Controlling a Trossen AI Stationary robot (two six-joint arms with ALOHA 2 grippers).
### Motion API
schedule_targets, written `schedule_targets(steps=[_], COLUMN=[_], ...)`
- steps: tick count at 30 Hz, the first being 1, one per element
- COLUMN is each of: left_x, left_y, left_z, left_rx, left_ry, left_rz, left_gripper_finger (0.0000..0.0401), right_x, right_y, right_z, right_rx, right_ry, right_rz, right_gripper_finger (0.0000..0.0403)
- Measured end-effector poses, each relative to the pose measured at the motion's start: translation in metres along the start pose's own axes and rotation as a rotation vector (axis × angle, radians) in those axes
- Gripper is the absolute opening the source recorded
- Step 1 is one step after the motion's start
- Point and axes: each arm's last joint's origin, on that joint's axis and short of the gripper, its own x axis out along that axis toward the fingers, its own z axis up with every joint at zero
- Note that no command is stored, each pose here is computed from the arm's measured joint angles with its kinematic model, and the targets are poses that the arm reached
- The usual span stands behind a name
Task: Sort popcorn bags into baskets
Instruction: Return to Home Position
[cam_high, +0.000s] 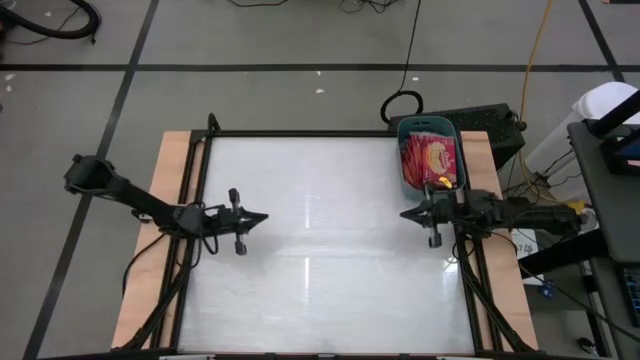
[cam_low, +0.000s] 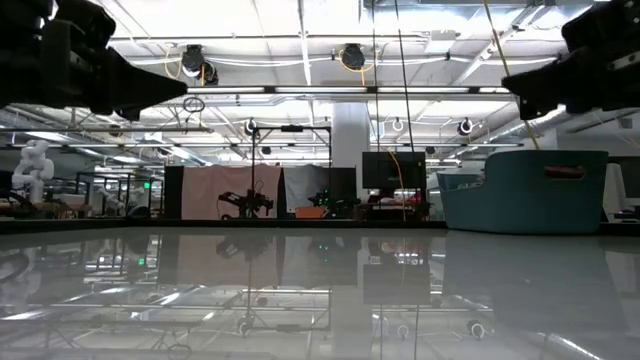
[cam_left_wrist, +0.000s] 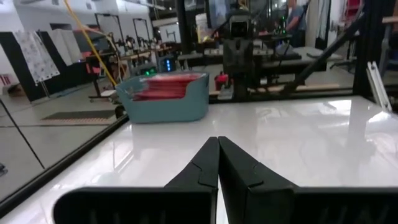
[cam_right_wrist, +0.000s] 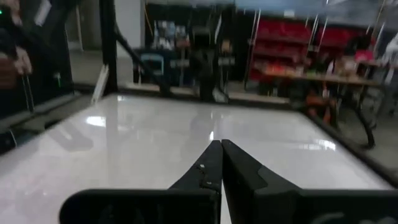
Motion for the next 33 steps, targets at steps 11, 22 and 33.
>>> schedule_targets(steps=[11, 22, 33], left_x=[-0.007, -0.01, -0.01], left_y=[0.005, 0.007, 0.007], left_z=[0.009, 0.011, 0.012], left_rx=[-0.018, -0.017, -0.007], left_ry=[-0.026, -0.03, -0.039], left_rz=[0.008, 0.011, -0.007], left_gripper_finger=[0.0007, 0.0007, 0.0004], right_x=[0.0, 0.0, 0.0], right_y=[0.002, 0.013, 0.013], right_z=[0.003, 0.004, 0.005], right_rx=[0.005, -0.014, -0.005], right_ry=[-0.034, -0.042, -0.054], right_rz=[-0.064, 0.061, 0.059], right_gripper_finger=[0.0, 0.0, 0.0])
